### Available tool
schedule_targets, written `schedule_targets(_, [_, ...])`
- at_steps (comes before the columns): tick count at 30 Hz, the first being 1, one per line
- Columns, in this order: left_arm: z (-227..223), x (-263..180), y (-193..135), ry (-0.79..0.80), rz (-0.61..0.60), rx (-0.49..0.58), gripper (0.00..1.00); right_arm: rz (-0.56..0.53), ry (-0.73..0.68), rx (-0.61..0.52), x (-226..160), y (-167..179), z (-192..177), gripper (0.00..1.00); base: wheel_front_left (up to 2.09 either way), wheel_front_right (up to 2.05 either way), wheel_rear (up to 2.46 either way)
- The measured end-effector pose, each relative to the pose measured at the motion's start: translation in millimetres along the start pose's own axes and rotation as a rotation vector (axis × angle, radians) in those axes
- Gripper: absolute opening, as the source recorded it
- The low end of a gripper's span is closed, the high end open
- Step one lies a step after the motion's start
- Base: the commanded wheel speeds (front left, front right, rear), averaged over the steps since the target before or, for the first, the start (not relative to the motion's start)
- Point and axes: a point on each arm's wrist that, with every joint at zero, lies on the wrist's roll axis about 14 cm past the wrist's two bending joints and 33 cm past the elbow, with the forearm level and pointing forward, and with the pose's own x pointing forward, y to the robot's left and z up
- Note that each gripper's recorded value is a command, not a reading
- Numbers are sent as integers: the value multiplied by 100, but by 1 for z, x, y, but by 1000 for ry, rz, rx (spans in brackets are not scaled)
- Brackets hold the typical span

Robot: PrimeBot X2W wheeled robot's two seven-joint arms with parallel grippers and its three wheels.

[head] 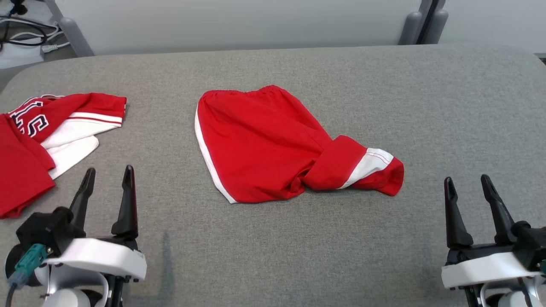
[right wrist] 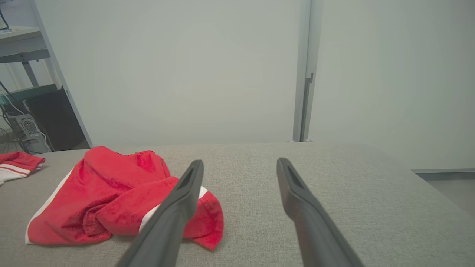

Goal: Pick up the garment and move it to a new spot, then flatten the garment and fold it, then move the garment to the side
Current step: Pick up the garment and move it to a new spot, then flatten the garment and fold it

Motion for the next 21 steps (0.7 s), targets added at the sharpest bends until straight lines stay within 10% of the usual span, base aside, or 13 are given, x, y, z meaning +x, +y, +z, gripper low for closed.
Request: schedule_targets(21, [-2, -60, 21, 7, 38, 9, 100, 31, 30, -23, -55, 15, 2, 100, 0, 0, 0])
